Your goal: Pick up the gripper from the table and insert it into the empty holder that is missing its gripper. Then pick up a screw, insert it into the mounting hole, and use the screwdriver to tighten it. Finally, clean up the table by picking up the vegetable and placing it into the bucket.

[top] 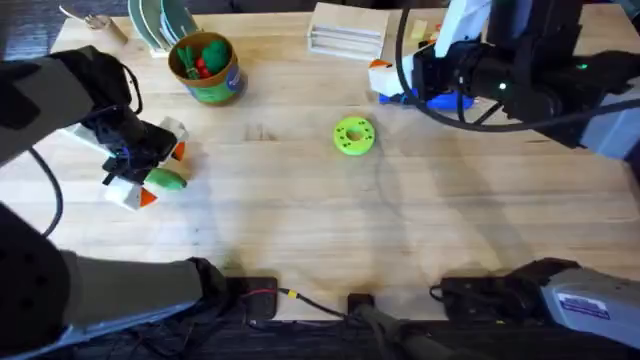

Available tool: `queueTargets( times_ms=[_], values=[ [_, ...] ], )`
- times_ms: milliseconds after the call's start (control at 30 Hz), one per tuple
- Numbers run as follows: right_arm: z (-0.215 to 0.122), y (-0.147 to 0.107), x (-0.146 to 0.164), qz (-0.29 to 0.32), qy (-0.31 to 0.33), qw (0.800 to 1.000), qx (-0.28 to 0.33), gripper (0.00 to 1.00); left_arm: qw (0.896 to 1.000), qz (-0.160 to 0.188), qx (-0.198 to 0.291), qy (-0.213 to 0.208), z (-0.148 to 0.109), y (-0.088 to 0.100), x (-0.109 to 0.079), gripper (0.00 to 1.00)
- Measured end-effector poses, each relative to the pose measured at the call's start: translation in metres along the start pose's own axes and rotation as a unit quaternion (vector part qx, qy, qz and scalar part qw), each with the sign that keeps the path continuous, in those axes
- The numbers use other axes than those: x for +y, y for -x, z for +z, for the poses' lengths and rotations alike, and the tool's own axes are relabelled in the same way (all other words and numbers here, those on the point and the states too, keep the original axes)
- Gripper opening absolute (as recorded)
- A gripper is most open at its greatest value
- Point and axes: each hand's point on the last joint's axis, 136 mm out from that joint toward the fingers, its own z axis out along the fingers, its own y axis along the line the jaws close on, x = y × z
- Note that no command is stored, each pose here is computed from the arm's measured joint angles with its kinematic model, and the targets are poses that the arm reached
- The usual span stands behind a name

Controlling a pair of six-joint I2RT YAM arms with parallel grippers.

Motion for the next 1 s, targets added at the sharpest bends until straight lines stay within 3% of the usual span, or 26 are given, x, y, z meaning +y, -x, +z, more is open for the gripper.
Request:
queueTargets(
  times_ms=[267, 400, 633, 967, 1000],
  values=[
    [0.000, 0.000, 0.000, 0.000, 0.000, 1.000, 0.000, 0.991, 0.999, -0.027, -0.024, -0.038, -0.019, 0.016, 0.005, 0.988],
    [0.000, 0.000, 0.000, 0.000, 0.000, 1.000, 0.000, 0.991, 0.996, -0.044, -0.023, -0.072, -0.013, 0.021, -0.002, 0.990],
    [0.000, 0.000, 0.000, 0.000, 0.000, 1.000, 0.000, 0.991, 0.996, -0.046, -0.008, -0.081, 0.003, 0.009, 0.000, 0.991],
    [0.000, 0.000, 0.000, 0.000, 0.000, 1.000, 0.000, 0.991, 0.992, -0.075, -0.021, -0.101, 0.005, 0.026, 0.001, 0.998],
    [0.000, 0.000, 0.000, 0.000, 0.000, 1.000, 0.000, 0.991, 0.992, -0.075, -0.017, -0.105, 0.005, 0.025, 0.000, 0.960]
  ],
)
